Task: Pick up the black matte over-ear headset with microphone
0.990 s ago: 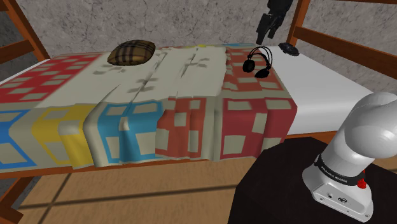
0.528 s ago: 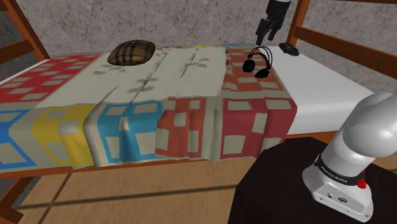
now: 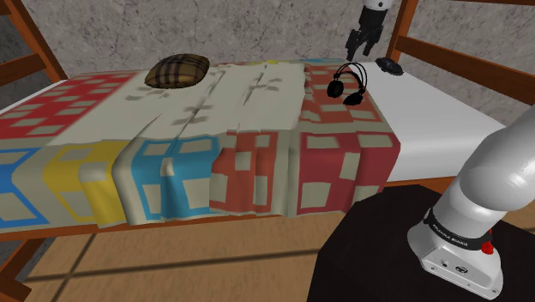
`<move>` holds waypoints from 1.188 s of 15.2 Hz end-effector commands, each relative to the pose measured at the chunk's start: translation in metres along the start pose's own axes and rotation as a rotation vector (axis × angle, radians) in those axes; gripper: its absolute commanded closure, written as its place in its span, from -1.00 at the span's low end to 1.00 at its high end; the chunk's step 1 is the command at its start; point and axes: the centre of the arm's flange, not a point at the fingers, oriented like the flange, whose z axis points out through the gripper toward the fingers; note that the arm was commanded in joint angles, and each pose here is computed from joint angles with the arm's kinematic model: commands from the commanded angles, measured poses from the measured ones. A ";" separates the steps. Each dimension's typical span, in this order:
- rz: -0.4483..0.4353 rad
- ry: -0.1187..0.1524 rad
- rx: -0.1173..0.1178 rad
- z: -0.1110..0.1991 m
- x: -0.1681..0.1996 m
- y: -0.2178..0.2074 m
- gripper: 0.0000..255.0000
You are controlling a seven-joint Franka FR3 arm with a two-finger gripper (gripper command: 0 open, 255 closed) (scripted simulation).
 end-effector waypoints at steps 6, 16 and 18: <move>0.073 -0.012 -0.009 0.038 0.028 0.061 -1.00; 0.073 -0.012 -0.009 0.071 0.021 0.059 1.00; 0.073 -0.012 -0.009 0.071 0.021 0.060 1.00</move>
